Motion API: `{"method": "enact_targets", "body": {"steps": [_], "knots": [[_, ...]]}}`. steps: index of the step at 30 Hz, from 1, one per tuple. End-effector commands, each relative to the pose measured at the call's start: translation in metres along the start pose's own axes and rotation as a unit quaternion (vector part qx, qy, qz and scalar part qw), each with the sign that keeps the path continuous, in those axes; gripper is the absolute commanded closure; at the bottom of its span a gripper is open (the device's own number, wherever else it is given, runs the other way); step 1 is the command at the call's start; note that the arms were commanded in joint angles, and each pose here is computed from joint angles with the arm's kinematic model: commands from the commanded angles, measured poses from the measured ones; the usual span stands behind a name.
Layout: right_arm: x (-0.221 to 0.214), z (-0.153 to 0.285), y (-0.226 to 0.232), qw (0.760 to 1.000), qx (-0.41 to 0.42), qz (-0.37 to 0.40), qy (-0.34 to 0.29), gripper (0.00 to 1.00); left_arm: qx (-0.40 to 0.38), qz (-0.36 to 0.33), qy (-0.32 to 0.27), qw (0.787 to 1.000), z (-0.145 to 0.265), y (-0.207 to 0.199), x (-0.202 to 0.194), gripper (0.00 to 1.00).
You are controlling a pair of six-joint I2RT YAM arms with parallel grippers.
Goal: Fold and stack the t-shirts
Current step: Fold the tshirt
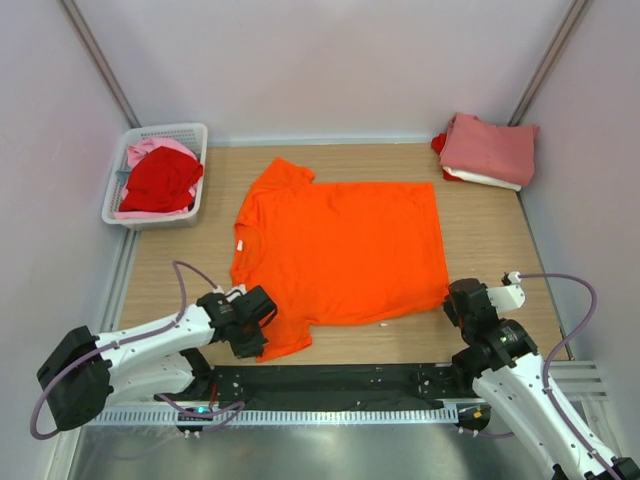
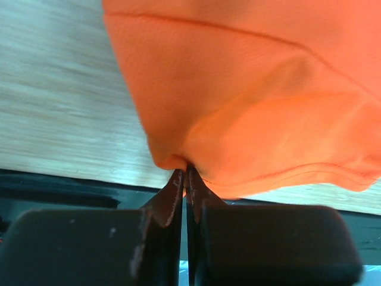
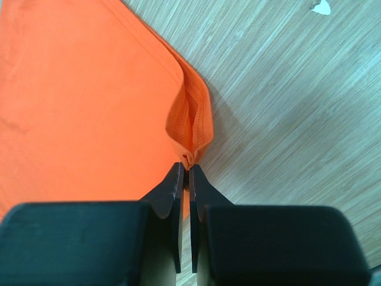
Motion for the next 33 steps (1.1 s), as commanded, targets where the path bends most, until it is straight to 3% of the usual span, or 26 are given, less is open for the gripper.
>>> {"method": "enact_targets", "body": {"steps": [1,7,14,22,33], "knots": [[0.003,-0.002,0.000,1.000,-0.001,-0.006,-0.012,0.99,-0.015,-0.009,-0.055,0.998,-0.002,-0.011,0.016,1.00],[0.002,0.006,0.004,1.000,0.012,0.000,0.006,0.99,-0.027,-0.015,-0.058,0.998,0.026,-0.016,0.020,1.00],[0.006,0.010,0.012,0.999,0.028,0.023,0.009,0.99,-0.051,-0.041,-0.099,0.993,0.070,-0.038,0.038,1.00],[0.028,0.012,0.050,0.996,0.044,0.078,-0.008,0.99,-0.044,-0.090,-0.152,0.983,0.102,-0.078,0.075,1.00],[0.045,-0.008,0.090,0.985,0.019,0.167,-0.023,0.99,-0.044,-0.118,-0.172,0.977,0.123,-0.111,0.133,1.00]]}}
Point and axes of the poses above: each gripper's point midway between its finger pads, its own z axis back along the fingers, its own y axis along the line the jaws close on, x = y × z, the point moved 4 cm from there along z, back along the fingers, and after that the axes turned 8 degrees about z, right-handed, at the moved point
